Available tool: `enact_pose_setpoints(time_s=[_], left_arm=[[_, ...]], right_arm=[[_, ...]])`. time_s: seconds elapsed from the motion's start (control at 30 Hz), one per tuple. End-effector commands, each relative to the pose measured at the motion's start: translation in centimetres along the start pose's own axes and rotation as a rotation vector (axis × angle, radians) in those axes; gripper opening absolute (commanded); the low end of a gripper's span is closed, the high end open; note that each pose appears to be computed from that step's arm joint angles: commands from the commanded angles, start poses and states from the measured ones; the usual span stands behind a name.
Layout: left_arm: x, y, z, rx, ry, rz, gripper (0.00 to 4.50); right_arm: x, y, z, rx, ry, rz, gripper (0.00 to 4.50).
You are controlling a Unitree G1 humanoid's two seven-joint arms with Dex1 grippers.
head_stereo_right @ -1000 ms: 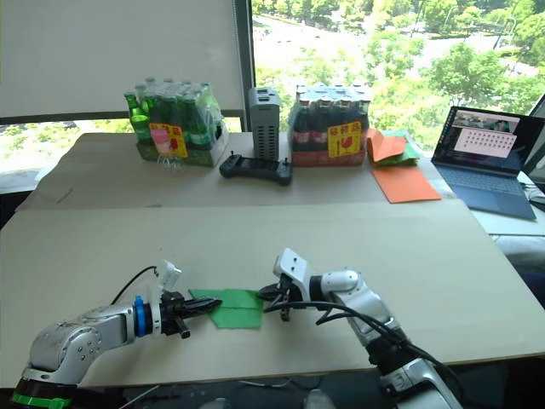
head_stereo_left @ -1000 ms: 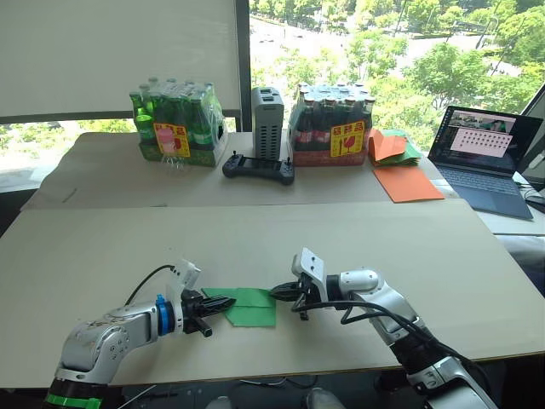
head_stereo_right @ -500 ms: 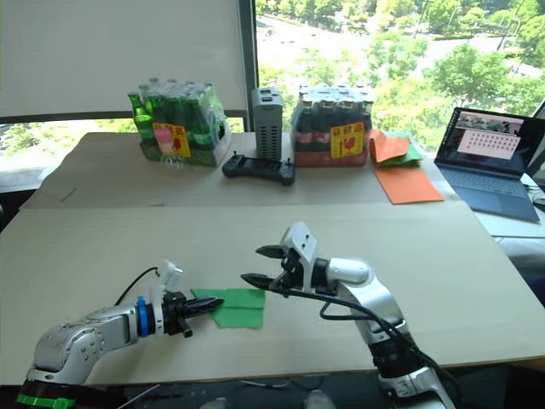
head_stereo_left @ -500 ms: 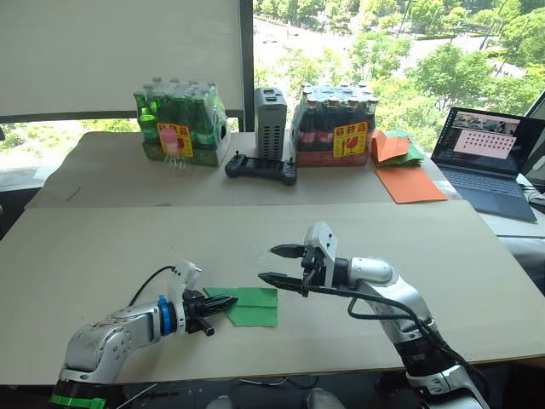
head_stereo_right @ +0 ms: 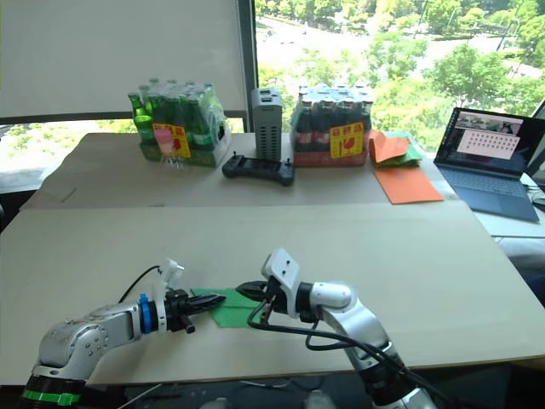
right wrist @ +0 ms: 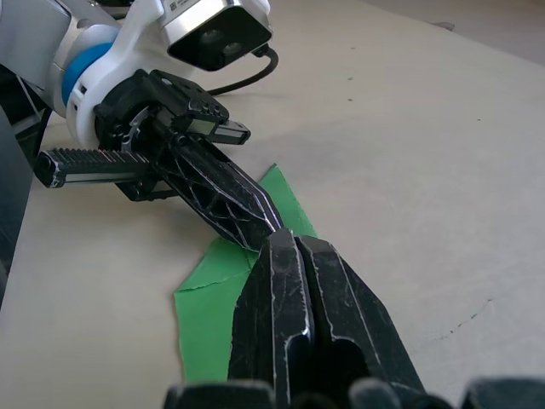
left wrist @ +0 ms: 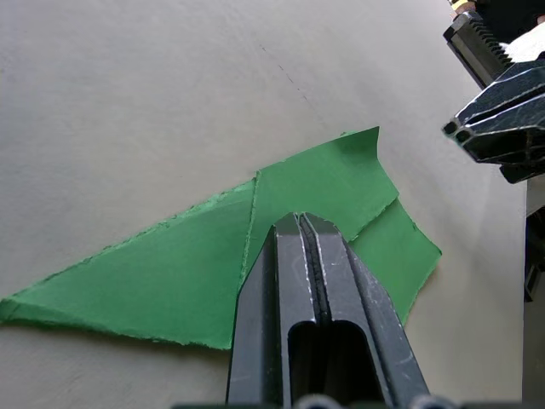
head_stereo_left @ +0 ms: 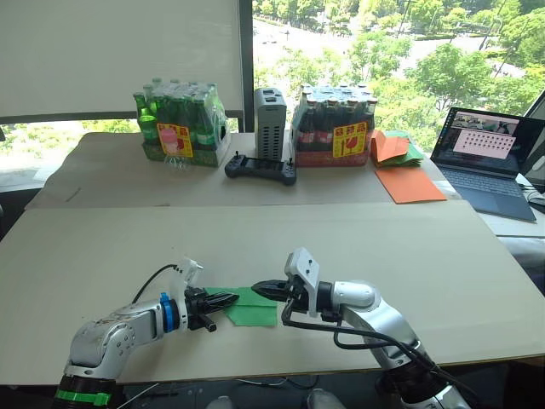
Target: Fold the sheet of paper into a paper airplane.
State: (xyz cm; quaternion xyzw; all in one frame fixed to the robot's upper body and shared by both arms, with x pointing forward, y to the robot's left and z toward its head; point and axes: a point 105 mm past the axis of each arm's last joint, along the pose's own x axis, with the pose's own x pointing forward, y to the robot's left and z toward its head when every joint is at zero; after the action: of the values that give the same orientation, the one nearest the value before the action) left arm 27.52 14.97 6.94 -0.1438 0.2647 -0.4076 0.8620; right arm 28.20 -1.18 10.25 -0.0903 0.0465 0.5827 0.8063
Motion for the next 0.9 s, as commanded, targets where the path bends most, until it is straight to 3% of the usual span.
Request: enact_pose_setpoints(time_s=[0.03, 0.47, 0.9], left_arm=[[-0.2, 1.1, -1.2, -0.027, 0.043, 0.063, 0.0], [-0.4, 1.0, -1.3, -0.029, 0.04, 0.069, 0.0], [-0.6, 1.3, -1.2, -0.029, 0.039, 0.076, 0.0]], right_arm=[[0.3, 0.4, -0.5, -0.062, 0.028, 0.021, 0.03], [1.4, 0.0, -2.2, -0.097, 0.094, 0.022, 0.03], [-0.7, -0.1, -3.9, -0.129, 0.176, 0.048, 0.03]])
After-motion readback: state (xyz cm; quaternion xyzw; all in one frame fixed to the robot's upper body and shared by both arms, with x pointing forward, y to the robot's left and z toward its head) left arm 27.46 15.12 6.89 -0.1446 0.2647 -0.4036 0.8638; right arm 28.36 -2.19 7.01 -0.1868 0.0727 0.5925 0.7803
